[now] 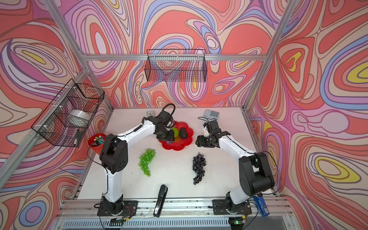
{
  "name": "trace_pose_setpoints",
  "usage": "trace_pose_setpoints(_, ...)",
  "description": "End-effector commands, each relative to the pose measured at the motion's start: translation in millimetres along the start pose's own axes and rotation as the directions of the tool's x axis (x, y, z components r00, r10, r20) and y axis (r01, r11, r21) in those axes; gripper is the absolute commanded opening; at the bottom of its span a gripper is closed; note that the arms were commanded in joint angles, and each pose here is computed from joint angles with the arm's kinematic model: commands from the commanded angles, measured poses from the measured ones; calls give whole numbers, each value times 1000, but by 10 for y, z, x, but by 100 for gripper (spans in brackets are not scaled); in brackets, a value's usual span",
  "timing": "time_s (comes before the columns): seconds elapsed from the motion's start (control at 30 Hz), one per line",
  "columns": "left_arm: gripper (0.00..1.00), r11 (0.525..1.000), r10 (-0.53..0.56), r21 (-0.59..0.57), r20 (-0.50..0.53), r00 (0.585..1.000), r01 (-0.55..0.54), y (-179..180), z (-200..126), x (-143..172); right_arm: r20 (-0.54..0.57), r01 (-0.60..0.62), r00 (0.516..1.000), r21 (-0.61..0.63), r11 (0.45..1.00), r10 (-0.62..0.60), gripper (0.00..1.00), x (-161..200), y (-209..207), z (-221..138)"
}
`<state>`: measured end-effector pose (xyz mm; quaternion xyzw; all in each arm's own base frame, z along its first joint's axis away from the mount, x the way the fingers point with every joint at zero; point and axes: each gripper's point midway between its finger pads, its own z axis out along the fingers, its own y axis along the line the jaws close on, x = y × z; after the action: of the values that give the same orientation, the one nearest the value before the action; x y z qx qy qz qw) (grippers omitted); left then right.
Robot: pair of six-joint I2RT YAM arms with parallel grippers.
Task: Arrange fruit in a fruit bowl
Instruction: Place the fruit in the fruit bowl.
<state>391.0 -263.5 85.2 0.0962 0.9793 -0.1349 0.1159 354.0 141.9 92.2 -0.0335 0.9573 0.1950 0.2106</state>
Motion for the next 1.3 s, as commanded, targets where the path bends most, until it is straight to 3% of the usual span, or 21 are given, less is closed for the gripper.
trace_pose_setpoints(0.0,50,1000,9,3,4,1000,-9,25,120,-63,-38,1,999,-18,1000,-2,65,98,-13,87)
trace_pose_setpoints(0.37,56,1000,0,2,-1,1000,0,61,319,-52,-120,-27,993,-32,999,23,61,357,-33,130)
trace_pose_setpoints(0.6,68,1000,4,0,-4,1000,-4,80,370,-20,-198,-49,979,-44,998,39,60,610,-32,175)
trace_pose_setpoints(0.83,73,1000,7,2,-5,1000,-7,77,371,-25,-232,-43,972,-64,997,27,59,688,24,212)
trace_pose_setpoints(1.07,74,1000,8,3,33,999,-8,47,160,-70,-263,-45,964,-72,996,25,54,752,39,284)
trace_pose_setpoints(1.27,74,1000,9,3,95,995,-9,11,-219,-119,-267,-38,964,-88,995,13,42,732,76,286)
